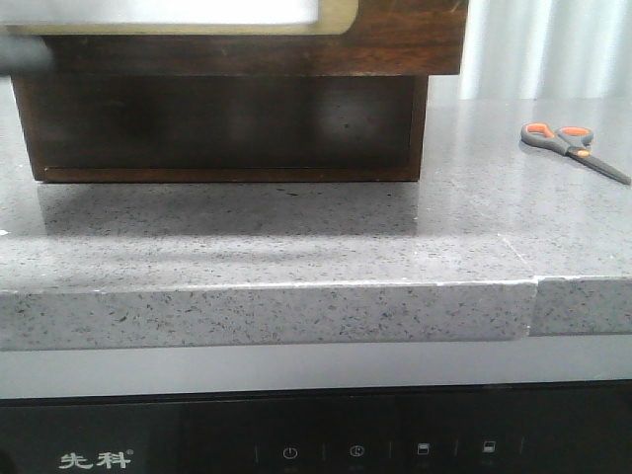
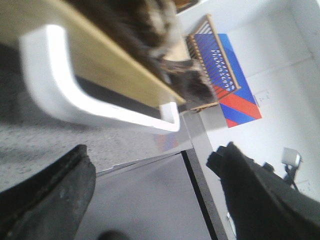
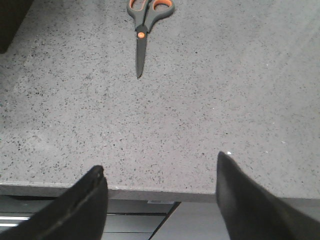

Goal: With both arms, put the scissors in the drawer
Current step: 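Pull the upper drawer open toward the robot with the left gripper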

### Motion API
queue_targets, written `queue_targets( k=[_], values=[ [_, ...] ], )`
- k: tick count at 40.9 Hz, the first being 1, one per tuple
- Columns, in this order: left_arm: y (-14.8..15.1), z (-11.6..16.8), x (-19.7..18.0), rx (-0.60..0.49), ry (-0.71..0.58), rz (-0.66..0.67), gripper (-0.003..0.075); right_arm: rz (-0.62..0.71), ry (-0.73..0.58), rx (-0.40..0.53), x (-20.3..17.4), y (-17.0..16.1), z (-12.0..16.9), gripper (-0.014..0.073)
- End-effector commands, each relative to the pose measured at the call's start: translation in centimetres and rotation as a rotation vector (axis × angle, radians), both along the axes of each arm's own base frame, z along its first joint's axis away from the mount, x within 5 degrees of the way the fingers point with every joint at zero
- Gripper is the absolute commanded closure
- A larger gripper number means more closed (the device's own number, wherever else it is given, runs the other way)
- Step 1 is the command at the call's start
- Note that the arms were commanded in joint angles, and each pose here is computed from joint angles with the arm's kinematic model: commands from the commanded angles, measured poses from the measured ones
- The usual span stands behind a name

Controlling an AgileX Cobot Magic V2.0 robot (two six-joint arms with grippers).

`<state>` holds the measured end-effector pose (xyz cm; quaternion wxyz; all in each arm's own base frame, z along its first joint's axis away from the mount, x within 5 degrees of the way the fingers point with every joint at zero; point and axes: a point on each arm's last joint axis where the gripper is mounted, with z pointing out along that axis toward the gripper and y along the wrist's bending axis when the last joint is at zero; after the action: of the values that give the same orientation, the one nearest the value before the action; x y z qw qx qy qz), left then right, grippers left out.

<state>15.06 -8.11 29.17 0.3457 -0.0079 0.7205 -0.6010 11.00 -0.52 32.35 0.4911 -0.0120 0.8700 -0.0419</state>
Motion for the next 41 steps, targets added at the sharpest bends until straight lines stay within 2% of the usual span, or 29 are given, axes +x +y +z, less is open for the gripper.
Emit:
queue_targets(
  k=[1,6,11,21,24,29,34,37,41],
  values=[
    [-0.2,2.5,-1.6,-0.095,-0.107,-0.036,0.0206,0.011,-0.08,-0.023,0.4,0.0,1.2,0.0105],
    [-0.1,3.8,-3.4,-0.072,-0.184,-0.046,0.0207,0.011,-0.08,-0.023,0.4,0.0,1.2,0.0105],
    [-0.2,5.4,-4.5,0.041,-0.247,-0.057,0.0207,0.011,-0.08,-0.023,0.4,0.0,1.2,0.0105],
    [0.6,11.3,-5.8,0.479,-0.427,-0.02,0.0207,0.011,-0.08,-0.023,0.4,0.0,1.2,0.0105],
    [1.0,12.9,-6.3,0.578,-0.477,-0.004,0.0207,0.011,-0.08,-0.023,0.4,0.0,1.2,0.0105],
    [1.0,15.0,-7.4,0.656,-0.548,-0.006,0.0207,0.011,-0.08,-0.023,0.4,0.0,1.2,0.0105],
    [0.6,15.8,-8.3,0.705,-0.608,-0.07,0.0209,0.011,-0.08,-0.023,0.4,0.0,1.2,0.0105],
    [0.8,15.9,-8.4,0.77,-0.621,-0.058,0.0209,0.011,-0.08,-0.023,0.4,0.0,1.2,0.0105],
    [2.0,15.9,-8.0,0.894,-0.572,0.035,0.0209,0.011,-0.08,-0.023,0.4,0.0,1.2,0.0105]
  ],
)
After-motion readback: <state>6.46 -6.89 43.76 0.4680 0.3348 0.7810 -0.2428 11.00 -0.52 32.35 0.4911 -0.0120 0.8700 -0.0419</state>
